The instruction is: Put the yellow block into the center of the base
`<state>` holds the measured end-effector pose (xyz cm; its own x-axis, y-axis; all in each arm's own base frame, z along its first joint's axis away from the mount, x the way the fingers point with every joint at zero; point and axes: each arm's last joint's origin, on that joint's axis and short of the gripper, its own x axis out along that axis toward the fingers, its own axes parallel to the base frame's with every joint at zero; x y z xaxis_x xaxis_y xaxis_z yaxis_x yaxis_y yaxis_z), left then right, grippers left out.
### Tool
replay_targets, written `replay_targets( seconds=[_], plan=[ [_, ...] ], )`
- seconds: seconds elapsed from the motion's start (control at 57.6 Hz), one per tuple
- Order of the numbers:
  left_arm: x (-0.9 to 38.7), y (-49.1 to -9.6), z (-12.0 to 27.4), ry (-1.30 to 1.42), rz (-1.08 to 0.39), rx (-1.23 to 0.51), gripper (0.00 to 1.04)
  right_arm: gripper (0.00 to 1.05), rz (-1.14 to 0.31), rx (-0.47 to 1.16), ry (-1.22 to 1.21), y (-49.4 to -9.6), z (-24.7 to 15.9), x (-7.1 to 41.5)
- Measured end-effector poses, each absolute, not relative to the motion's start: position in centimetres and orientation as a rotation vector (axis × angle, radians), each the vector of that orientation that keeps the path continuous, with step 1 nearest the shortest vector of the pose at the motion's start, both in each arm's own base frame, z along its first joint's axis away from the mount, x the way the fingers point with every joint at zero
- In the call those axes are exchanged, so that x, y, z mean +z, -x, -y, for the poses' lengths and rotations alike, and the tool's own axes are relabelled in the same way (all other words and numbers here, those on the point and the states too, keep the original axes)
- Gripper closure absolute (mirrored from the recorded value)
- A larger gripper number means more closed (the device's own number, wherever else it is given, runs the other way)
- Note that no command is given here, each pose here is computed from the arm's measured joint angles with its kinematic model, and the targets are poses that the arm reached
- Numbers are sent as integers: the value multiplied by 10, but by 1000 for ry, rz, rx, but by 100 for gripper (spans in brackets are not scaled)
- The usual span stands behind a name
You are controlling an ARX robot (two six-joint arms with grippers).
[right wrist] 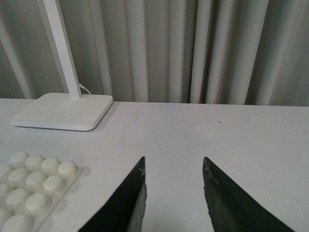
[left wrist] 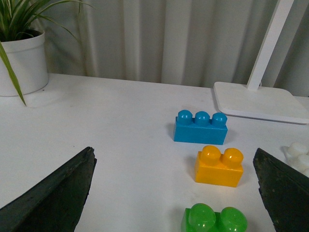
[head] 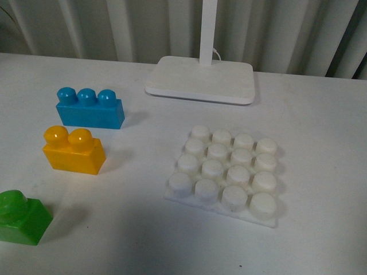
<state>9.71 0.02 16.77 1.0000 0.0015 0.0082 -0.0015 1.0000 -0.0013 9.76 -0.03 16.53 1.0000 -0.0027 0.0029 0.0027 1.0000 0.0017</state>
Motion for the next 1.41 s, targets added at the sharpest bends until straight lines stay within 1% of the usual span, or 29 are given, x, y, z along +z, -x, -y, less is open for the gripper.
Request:
replay_targets(
  seconds=[0.069, 0.104, 0.156, 0.174, 0.261, 0.295, 0.365, 0.469, 0.539, 0.591, 0.73, 0.869, 1.025, 1.181, 1.234, 1.407],
  plan=[
    [168, -97, 0, 1, 8, 2, 6, 52, 3, -3, -2, -98, 0, 165],
    [166, -98, 1, 22, -24, 15, 6, 41, 3, -3, -2, -98, 0, 165],
    [167, -100, 4, 10, -57, -3, 6, 29, 3, -3, -2, -98, 0, 165],
    [169, -101, 5, 2, -66, -15, 6, 27, 3, -3, -2, -98, 0, 165],
    [185, -107, 6, -64, -80, -93, 6, 9, 3, -3, -2, -98, 0, 165],
    [192, -109, 6, -86, -87, -115, 6, 7, 3, -3, -3, -98, 0, 165],
    [208, -119, 3, -174, -104, -169, 6, 10, 3, -3, -2, -98, 0, 165],
    [226, -142, -3, -317, -179, -285, 6, 9, 3, -3, -2, -98, 0, 165],
    [246, -171, -8, -501, -229, -398, 6, 9, 3, -3, -2, -98, 0, 165],
    [255, -186, -10, -606, -256, -447, 6, 9, 3, -3, -2, -98, 0, 165],
    [269, -215, -4, -905, -309, -638, 6, 9, 3, -3, -2, -98, 0, 165],
    [265, -239, 4, -1117, -407, -787, 6, 9, 3, -3, -2, -98, 0, 165],
    [243, -262, 25, -1333, -521, -980, 6, 9, 3, -3, -2, -98, 0, 165],
    [233, -283, 40, -1409, -571, -1057, 6, 9, 3, -3, -2, -98, 0, 165],
    [231, -293, 46, -1414, -581, -1075, 6, 9, 3, -3, -2, -98, 0, 165],
    [225, -309, 56, -1391, -621, -1123, 6, 9, 3, -3, -2, -98, 0, 165]
  ],
)
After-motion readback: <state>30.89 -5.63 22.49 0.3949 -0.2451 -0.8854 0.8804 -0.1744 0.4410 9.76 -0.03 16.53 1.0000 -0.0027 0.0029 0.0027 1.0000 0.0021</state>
